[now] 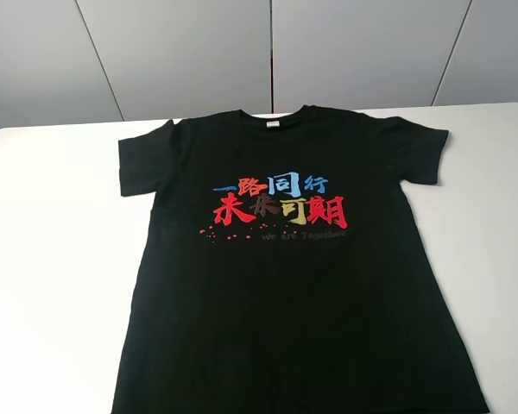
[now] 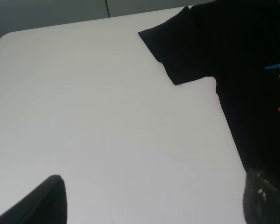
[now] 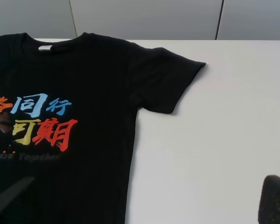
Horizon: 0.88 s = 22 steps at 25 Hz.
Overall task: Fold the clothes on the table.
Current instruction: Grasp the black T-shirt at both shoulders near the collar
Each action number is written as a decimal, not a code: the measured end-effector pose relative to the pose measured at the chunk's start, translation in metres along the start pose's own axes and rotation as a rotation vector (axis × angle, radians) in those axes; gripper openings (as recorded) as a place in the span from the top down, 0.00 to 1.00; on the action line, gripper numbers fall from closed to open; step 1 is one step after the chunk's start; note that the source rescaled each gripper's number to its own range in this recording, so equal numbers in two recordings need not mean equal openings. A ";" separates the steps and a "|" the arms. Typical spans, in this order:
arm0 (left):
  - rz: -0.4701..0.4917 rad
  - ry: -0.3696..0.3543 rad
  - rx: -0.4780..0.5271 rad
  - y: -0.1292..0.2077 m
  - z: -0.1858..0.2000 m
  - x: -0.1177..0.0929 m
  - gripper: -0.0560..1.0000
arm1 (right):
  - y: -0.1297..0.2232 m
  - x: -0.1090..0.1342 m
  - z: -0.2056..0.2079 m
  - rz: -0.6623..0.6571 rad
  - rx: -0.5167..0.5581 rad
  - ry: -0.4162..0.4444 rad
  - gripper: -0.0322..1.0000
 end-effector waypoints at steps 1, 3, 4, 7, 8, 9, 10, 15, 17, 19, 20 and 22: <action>0.000 0.000 0.000 0.000 0.000 0.000 0.03 | 0.000 0.000 0.000 0.000 0.000 0.000 0.00; 0.000 0.000 0.000 0.000 0.000 0.000 0.03 | 0.000 0.000 0.000 0.000 0.000 0.000 0.00; 0.000 0.000 0.000 0.000 0.000 0.000 0.03 | 0.000 0.000 0.000 0.000 0.000 0.000 0.00; 0.000 0.000 0.000 0.000 0.000 0.000 0.03 | 0.000 0.000 0.000 0.000 0.000 0.000 0.00; 0.000 0.000 0.000 0.000 0.000 0.000 0.03 | 0.000 0.000 0.000 0.000 0.000 0.000 0.00; 0.000 0.000 0.000 0.000 0.000 0.000 0.03 | 0.000 0.000 0.000 0.000 0.000 0.000 0.00; 0.000 0.000 0.000 0.000 0.000 0.000 0.03 | 0.000 0.000 0.000 0.000 0.000 0.000 0.00; 0.000 0.000 0.000 0.000 0.000 0.000 0.03 | 0.000 0.000 0.000 0.000 0.000 0.000 0.00; 0.002 0.005 0.000 0.000 0.000 -0.001 0.03 | 0.000 0.000 0.000 0.000 0.000 0.000 0.00; 0.002 0.005 0.000 0.000 0.000 -0.001 0.03 | 0.000 0.000 0.000 0.000 0.000 0.000 0.00; 0.002 0.005 0.000 0.000 0.000 -0.001 0.03 | 0.000 0.000 0.000 0.000 0.000 0.000 0.00; 0.002 0.005 0.000 0.000 0.000 -0.001 0.03 | 0.000 0.000 0.000 0.000 0.000 0.000 0.00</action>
Point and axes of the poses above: a point on each arm's last joint axis where the gripper is mounted, z pointing back along that axis away from the gripper, x along the wrist's bending axis when the last joint is at zero, y = z × x, the point moved 4 cm from there along -z, pointing out along that axis toward the gripper, and after that the axes turned 1 degree about z, right-handed, at the moved point
